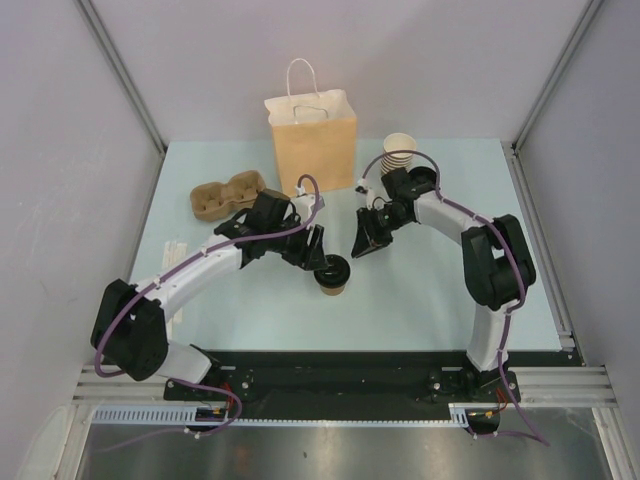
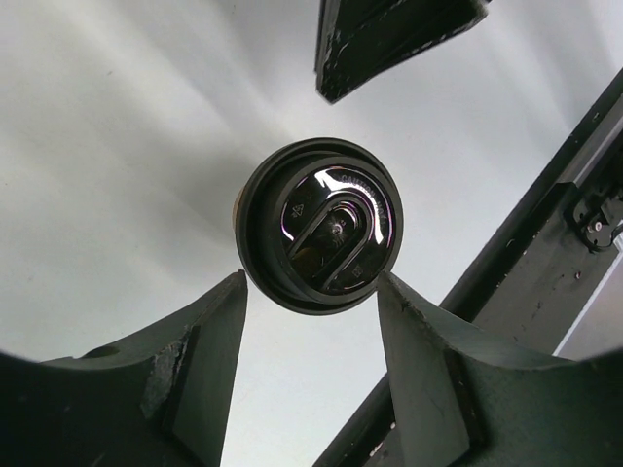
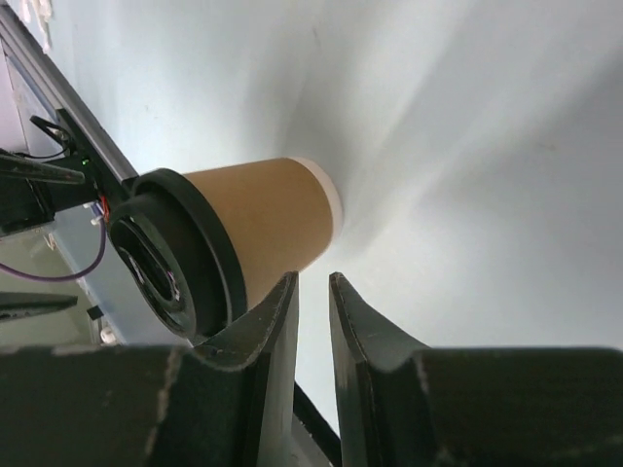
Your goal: Pack the takeout coffee
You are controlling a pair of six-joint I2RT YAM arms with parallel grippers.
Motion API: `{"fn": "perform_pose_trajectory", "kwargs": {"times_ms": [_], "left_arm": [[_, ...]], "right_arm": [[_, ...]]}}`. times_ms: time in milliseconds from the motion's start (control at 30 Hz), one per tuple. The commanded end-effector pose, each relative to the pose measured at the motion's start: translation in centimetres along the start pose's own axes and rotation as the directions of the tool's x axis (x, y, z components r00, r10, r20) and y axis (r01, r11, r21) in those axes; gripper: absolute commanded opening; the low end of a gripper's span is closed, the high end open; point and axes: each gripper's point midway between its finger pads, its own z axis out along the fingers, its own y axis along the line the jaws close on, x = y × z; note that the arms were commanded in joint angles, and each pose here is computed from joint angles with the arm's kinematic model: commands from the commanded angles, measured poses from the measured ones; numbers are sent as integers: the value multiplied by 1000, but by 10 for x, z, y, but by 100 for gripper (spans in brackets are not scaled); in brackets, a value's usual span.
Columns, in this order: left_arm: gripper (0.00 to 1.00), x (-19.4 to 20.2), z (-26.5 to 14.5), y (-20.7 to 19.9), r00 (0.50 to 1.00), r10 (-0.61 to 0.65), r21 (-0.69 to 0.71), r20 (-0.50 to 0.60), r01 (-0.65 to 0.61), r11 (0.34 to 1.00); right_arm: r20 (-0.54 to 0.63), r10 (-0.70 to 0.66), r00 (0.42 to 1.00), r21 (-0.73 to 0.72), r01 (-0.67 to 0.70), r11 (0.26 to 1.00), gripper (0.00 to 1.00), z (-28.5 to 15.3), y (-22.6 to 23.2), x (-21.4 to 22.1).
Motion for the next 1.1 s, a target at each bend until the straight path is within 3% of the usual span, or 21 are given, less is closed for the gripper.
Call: {"fn": "perform_pose_trajectory", "kwargs": {"times_ms": [0, 200, 400, 533, 700, 1067], "left_arm": [[61, -15, 2, -4, 999, 30, -11, 35, -30, 999], [60, -19, 8, -9, 996, 87, -27, 25, -86, 996], [60, -40, -2, -23, 968, 234, -18, 87, -234, 972], [65, -62, -12, -27, 907, 406, -39, 111, -404, 914], [65, -60, -11, -36, 812, 565, 29, 146, -574, 818], [63, -46, 15, -34, 733, 651, 78, 197, -674, 735]], "right_arm": [[58, -54, 997, 22, 53, 998, 24, -32, 11, -14], [63, -75, 995, 8, 75, 997, 27, -44, 38, -8], [46, -64, 997, 5, 63, 998, 27, -44, 48, -1], [31, -43, 999, 2, 43, 999, 27, -44, 48, 3], [24, -14, 1000, -12, 14, 1000, 27, -41, 49, 4], [-4, 9, 1000, -22, -9, 1000, 28, -29, 49, 9]]}}
